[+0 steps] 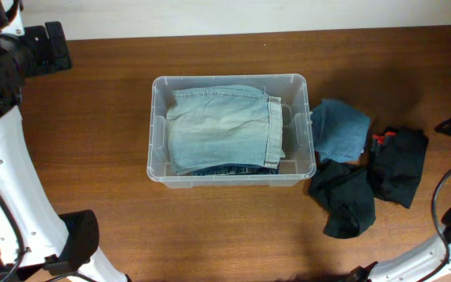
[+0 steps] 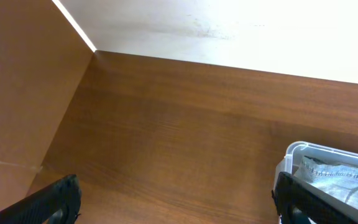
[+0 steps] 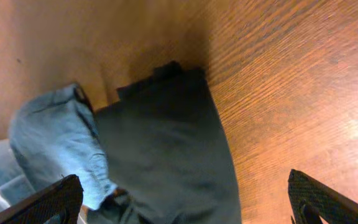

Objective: Pack container
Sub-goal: 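Grasp the black clothing item with the right gripper, then place the black item into the bin's left side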

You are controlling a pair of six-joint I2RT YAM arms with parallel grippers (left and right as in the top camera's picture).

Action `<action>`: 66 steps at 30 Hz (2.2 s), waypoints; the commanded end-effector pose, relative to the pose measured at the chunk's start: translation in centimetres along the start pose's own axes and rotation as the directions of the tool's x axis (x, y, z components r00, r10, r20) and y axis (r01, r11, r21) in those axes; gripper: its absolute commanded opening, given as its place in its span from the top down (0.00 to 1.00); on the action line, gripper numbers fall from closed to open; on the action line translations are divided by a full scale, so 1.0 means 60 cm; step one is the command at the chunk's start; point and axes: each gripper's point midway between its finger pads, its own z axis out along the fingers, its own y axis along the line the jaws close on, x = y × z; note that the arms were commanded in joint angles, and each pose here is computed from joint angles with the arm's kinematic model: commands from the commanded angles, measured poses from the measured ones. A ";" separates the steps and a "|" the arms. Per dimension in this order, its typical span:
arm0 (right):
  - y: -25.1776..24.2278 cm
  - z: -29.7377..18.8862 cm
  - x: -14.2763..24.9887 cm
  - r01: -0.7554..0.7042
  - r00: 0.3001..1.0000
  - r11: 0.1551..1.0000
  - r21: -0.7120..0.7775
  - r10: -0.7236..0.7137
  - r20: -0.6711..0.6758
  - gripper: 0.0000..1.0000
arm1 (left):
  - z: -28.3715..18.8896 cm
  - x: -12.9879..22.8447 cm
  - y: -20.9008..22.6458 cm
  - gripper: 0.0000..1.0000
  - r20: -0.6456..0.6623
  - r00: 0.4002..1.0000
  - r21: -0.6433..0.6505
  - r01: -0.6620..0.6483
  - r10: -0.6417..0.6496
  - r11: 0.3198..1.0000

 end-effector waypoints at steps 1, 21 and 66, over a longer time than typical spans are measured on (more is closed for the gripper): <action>0.004 0.052 0.016 0.084 0.993 0.993 -0.085 -0.091 -0.080 0.02 | -0.016 -0.001 0.008 0.01 0.018 1.000 -0.010 0.016 -0.016 1.000; -0.012 0.193 0.127 0.011 0.961 0.972 -0.234 -0.075 -0.267 0.52 | -0.017 -0.001 0.008 0.01 0.018 1.000 -0.010 0.016 -0.016 1.000; 0.826 0.130 0.636 0.509 0.639 0.489 -0.708 -0.766 -0.070 0.96 | -0.016 -0.001 0.008 0.01 0.018 1.000 -0.010 0.016 -0.016 1.000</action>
